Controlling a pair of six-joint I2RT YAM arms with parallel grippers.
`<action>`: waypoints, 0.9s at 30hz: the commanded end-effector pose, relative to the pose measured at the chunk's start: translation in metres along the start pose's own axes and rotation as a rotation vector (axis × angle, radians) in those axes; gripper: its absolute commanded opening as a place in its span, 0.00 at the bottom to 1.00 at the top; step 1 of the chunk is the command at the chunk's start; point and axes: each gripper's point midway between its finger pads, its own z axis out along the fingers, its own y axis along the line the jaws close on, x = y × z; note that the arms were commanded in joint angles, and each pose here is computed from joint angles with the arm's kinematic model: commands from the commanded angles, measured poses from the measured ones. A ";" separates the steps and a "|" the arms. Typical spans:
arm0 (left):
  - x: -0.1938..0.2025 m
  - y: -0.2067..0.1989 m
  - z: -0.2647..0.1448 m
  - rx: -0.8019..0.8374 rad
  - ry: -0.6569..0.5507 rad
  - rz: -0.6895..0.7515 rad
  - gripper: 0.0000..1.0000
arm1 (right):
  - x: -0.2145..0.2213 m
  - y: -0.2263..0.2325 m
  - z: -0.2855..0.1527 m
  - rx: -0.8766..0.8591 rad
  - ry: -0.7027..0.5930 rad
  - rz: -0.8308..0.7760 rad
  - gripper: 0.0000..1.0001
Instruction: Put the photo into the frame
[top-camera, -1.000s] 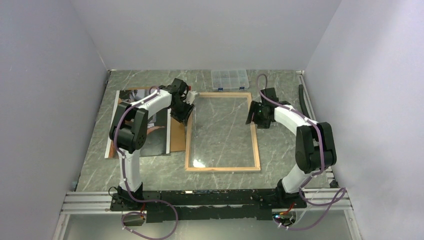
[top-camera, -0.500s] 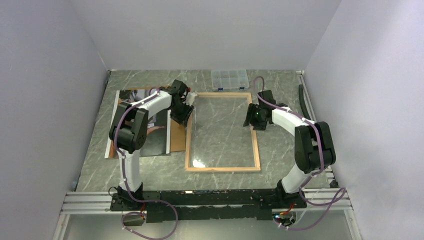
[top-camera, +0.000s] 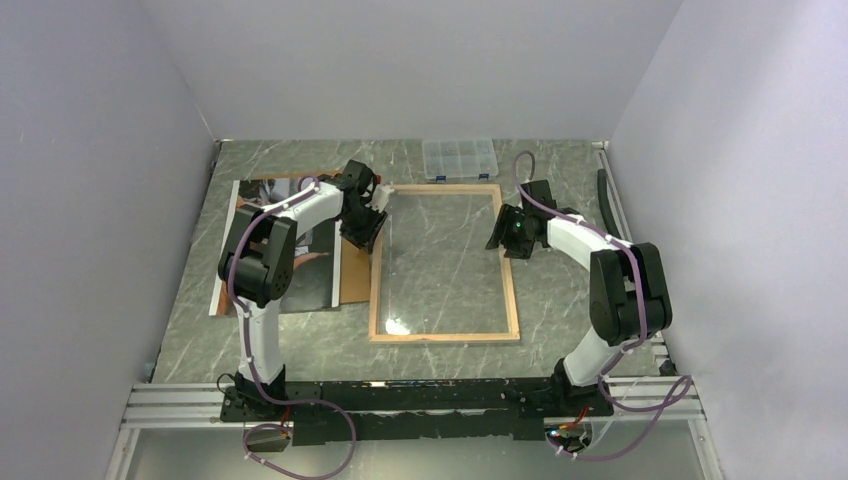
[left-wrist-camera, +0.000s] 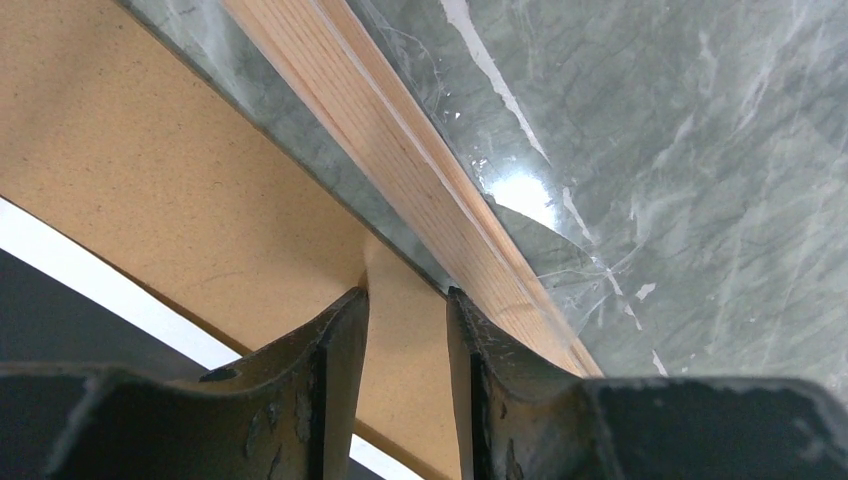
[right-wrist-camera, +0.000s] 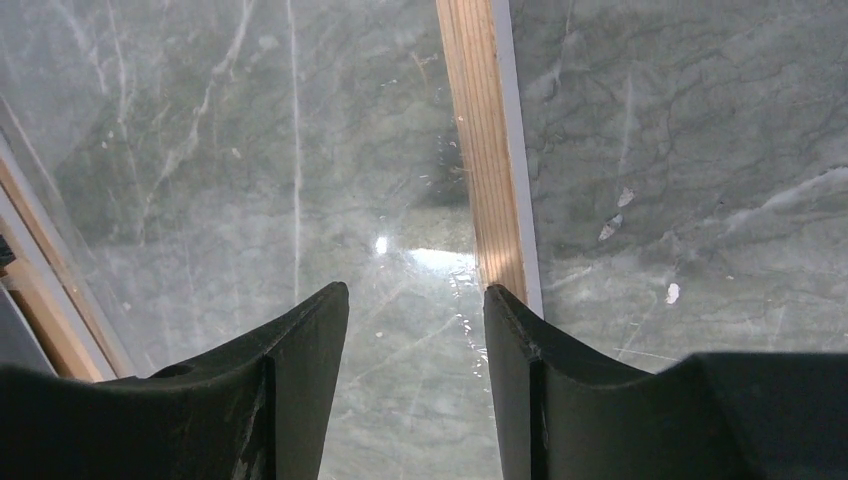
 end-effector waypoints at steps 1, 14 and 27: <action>0.000 -0.020 0.016 0.055 -0.003 0.012 0.41 | 0.006 0.056 -0.005 -0.258 0.042 0.021 0.55; -0.001 -0.016 0.015 0.035 -0.003 0.023 0.41 | -0.003 0.089 -0.041 -0.418 0.007 0.003 0.54; -0.008 -0.008 -0.003 0.027 -0.028 0.014 0.40 | -0.042 0.004 -0.016 0.094 -0.108 -0.110 0.60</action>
